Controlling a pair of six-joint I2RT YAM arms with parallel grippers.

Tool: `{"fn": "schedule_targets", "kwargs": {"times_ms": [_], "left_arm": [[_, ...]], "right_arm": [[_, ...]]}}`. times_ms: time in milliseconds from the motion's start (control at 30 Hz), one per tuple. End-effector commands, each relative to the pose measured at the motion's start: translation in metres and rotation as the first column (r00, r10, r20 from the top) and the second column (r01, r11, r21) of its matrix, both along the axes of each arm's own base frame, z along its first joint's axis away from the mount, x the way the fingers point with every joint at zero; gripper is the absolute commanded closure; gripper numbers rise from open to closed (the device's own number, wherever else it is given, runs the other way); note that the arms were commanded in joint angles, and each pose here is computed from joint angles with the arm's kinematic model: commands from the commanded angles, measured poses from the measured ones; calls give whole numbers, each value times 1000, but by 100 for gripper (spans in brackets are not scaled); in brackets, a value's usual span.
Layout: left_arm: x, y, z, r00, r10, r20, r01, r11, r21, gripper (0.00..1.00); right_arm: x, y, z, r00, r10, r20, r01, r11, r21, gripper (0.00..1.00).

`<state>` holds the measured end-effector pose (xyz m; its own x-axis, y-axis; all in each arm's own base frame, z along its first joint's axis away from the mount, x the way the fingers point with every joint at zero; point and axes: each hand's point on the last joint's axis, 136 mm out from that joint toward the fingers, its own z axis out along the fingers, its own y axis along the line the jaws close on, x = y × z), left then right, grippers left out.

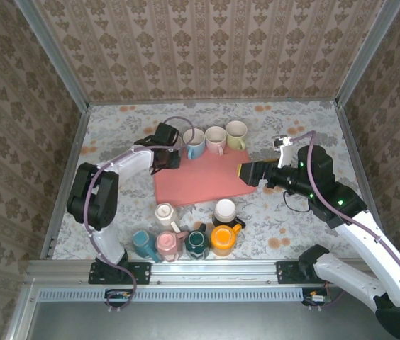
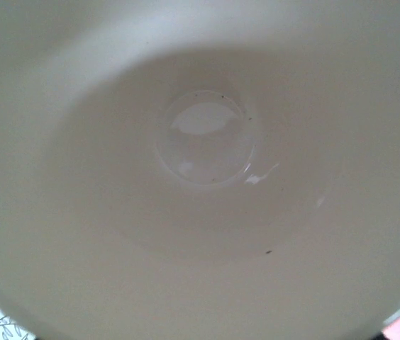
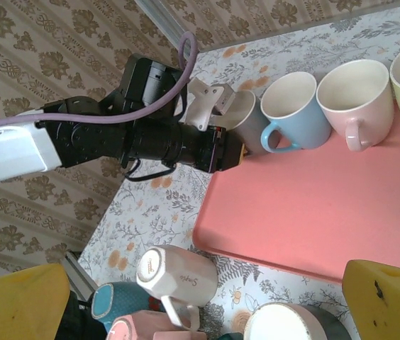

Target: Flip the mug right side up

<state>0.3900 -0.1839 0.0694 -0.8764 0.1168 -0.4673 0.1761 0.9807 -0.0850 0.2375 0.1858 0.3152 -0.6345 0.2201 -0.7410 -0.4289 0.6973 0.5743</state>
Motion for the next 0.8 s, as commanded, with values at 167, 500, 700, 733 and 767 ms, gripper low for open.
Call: {"fn": "schedule_targets", "kwargs": {"times_ms": [167,500,700,733,767], "left_arm": [[8,8,16,998,26,56,-23,998,-52,58],[-35,9,65,994,32,102,-15,986,-165,50],[-92,4,120,978,-47,202,82,982,-168,50],[-100,5,127,976,-55,212,93,981,-173,50],[-109,7,132,974,-60,218,100,979,-180,50]], "right_arm": [[-4,4,0,1000,30,0,-30,1000,-7,0],[-8,3,-9,998,54,-20,-56,996,-69,0],[-26,26,-32,976,205,-72,-216,954,-207,0],[-29,31,-38,972,223,-76,-236,939,-252,0],[-32,36,-45,966,245,-84,-259,916,-307,1]]}}
